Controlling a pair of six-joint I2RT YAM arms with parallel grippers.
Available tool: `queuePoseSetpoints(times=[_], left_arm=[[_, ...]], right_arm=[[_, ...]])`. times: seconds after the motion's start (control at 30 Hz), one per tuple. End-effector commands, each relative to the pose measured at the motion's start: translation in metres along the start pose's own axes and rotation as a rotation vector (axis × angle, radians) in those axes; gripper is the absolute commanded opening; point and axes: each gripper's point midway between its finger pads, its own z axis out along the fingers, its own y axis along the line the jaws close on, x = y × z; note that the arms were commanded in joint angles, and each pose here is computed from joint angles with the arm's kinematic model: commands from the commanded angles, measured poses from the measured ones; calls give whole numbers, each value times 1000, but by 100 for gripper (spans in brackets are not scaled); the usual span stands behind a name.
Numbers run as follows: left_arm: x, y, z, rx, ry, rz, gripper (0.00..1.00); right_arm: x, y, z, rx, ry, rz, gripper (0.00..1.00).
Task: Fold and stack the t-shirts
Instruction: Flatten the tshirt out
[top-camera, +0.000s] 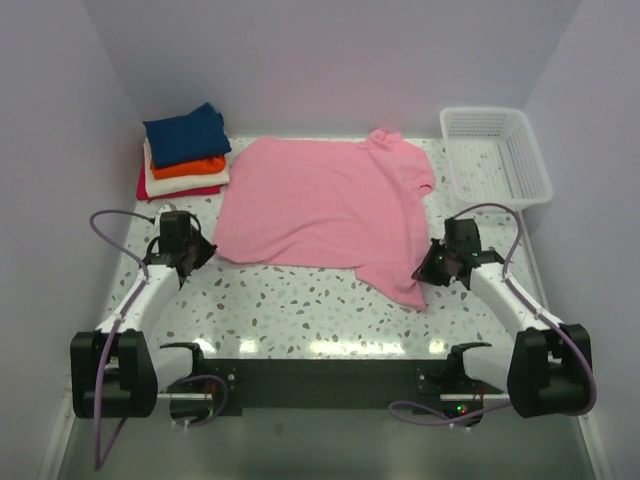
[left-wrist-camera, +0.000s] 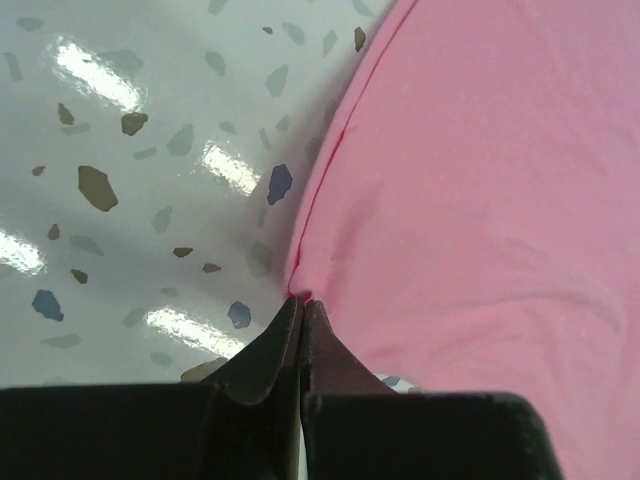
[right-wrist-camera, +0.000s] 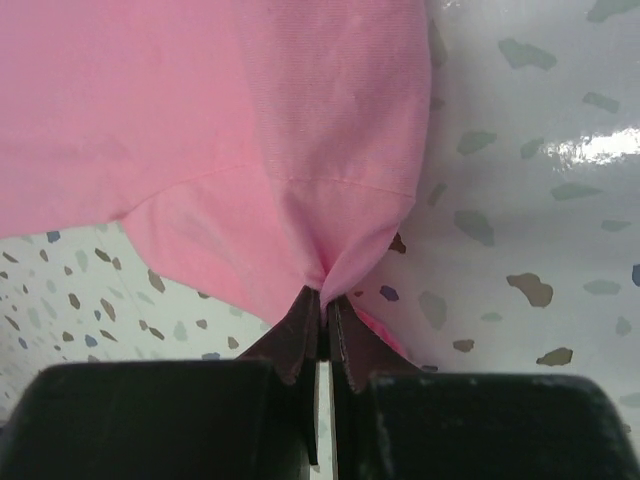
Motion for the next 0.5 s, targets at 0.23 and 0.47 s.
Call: queuePoseSetpoints(times=[0.23,0.47], left_arm=[[-29,16,-21,-121,-90,72,0],[-23,24,-23,-133,-67,118,0]], right_arm=[[-17,-1,-54,65,-90,-22,0],[2,-18,-60,121,-55,-3,0]])
